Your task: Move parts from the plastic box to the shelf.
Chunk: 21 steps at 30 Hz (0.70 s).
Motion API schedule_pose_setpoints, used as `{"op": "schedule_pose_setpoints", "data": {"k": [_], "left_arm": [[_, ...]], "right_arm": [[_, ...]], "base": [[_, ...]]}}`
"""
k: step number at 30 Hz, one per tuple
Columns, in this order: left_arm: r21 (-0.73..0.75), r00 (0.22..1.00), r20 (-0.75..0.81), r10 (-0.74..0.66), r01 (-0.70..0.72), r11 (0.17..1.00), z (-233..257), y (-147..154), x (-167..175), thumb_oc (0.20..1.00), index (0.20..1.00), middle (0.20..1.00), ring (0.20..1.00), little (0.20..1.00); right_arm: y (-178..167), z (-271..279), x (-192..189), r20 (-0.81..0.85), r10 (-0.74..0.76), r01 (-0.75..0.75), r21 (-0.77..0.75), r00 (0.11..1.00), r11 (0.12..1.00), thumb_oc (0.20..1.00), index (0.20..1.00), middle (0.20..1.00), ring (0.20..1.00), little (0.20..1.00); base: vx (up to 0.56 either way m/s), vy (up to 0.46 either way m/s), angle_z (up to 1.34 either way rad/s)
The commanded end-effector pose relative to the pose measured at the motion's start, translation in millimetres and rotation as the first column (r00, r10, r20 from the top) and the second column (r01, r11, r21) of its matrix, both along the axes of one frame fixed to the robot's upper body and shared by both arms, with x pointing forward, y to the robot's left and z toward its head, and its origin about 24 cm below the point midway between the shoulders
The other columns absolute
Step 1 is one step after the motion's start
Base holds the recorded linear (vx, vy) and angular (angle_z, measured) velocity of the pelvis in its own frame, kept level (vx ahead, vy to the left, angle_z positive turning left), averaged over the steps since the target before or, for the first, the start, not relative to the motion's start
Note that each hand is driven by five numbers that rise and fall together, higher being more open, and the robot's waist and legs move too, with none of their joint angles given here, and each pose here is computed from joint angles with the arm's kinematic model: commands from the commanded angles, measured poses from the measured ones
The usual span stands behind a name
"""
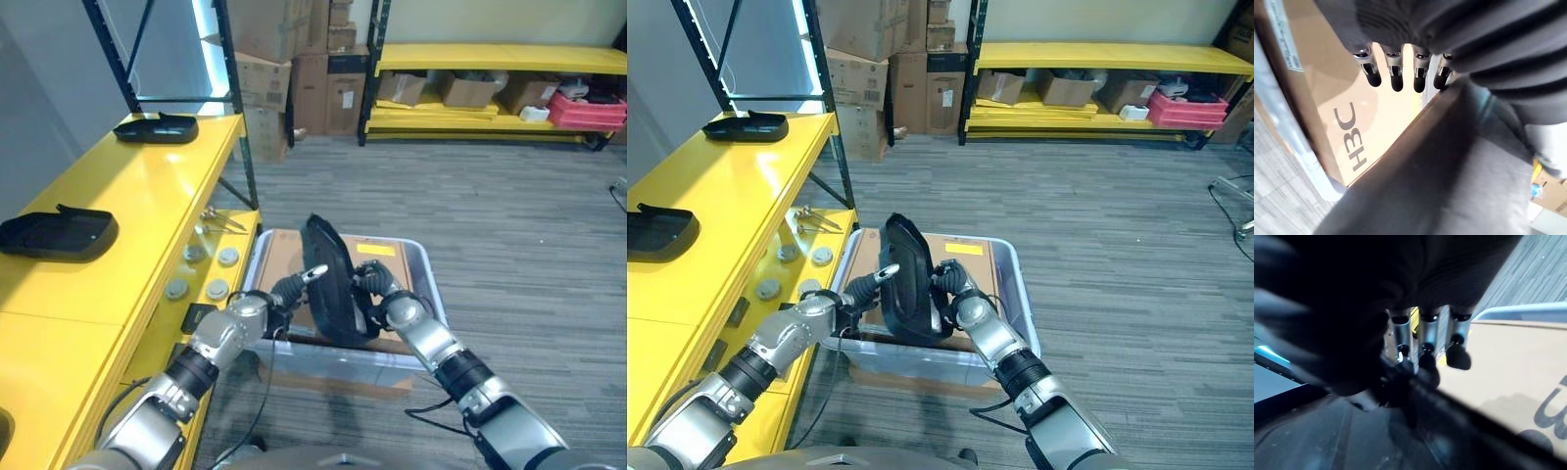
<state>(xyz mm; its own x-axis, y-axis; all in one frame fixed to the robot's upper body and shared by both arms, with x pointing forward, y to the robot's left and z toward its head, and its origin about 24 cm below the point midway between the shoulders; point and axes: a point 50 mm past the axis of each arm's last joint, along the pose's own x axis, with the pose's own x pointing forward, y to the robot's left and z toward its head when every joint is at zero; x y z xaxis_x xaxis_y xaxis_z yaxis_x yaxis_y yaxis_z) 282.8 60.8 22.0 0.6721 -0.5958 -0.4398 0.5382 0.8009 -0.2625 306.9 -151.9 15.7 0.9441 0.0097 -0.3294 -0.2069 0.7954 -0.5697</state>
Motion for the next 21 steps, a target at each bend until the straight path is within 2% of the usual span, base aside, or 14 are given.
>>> {"op": "schedule_pose_setpoints", "data": {"k": [1,9,18,19,20,21], "left_arm": [[-0.095,0.967,0.222,-0.124,0.148,0.984,51,-40,18,0.200,0.200,0.200,0.200,0.200],[-0.119,0.948,0.246,-0.204,0.238,0.964,62,-47,8,0.200,0.200,0.200,0.200,0.200],[-0.087,0.946,0.246,-0.210,0.237,0.968,59,-49,7,0.200,0.200,0.200,0.200,0.200],[-0.089,0.947,0.246,-0.208,0.235,0.968,60,-50,8,0.558,0.558,0.558,0.558,0.558],[-0.089,0.946,0.248,-0.207,0.235,0.968,60,-51,8,1.000,1.000,1.000,1.000,1.000],[-0.089,0.947,0.247,-0.205,0.233,0.968,60,-51,8,1.000,1.000,1.000,1.000,1.000]], "right_arm": [[20,38,28,0.128,0.091,-0.091,-0.010,0.988,0.996,0.200,0.200,0.200,0.200,0.200],[22,40,30,0.133,0.090,-0.090,-0.010,0.987,0.996,0.200,0.200,0.200,0.200,0.200],[21,40,31,0.129,0.088,-0.087,-0.012,0.988,0.996,0.200,0.200,0.200,0.200,0.200],[22,39,31,0.126,0.089,-0.088,-0.015,0.988,0.996,0.200,0.200,0.200,0.200,0.200],[21,39,31,0.124,0.089,-0.088,-0.016,0.988,0.996,0.200,0.200,0.200,0.200,0.200],[21,38,31,0.123,0.089,-0.088,-0.017,0.988,0.996,0.200,0.200,0.200,0.200,0.200]], "base": [[0.02,0.016,-0.10],[0.00,0.004,-0.02],[0.00,0.000,0.00],[0.00,0.000,0.00],[0.00,0.000,0.00],[0.00,0.000,0.00]]}}
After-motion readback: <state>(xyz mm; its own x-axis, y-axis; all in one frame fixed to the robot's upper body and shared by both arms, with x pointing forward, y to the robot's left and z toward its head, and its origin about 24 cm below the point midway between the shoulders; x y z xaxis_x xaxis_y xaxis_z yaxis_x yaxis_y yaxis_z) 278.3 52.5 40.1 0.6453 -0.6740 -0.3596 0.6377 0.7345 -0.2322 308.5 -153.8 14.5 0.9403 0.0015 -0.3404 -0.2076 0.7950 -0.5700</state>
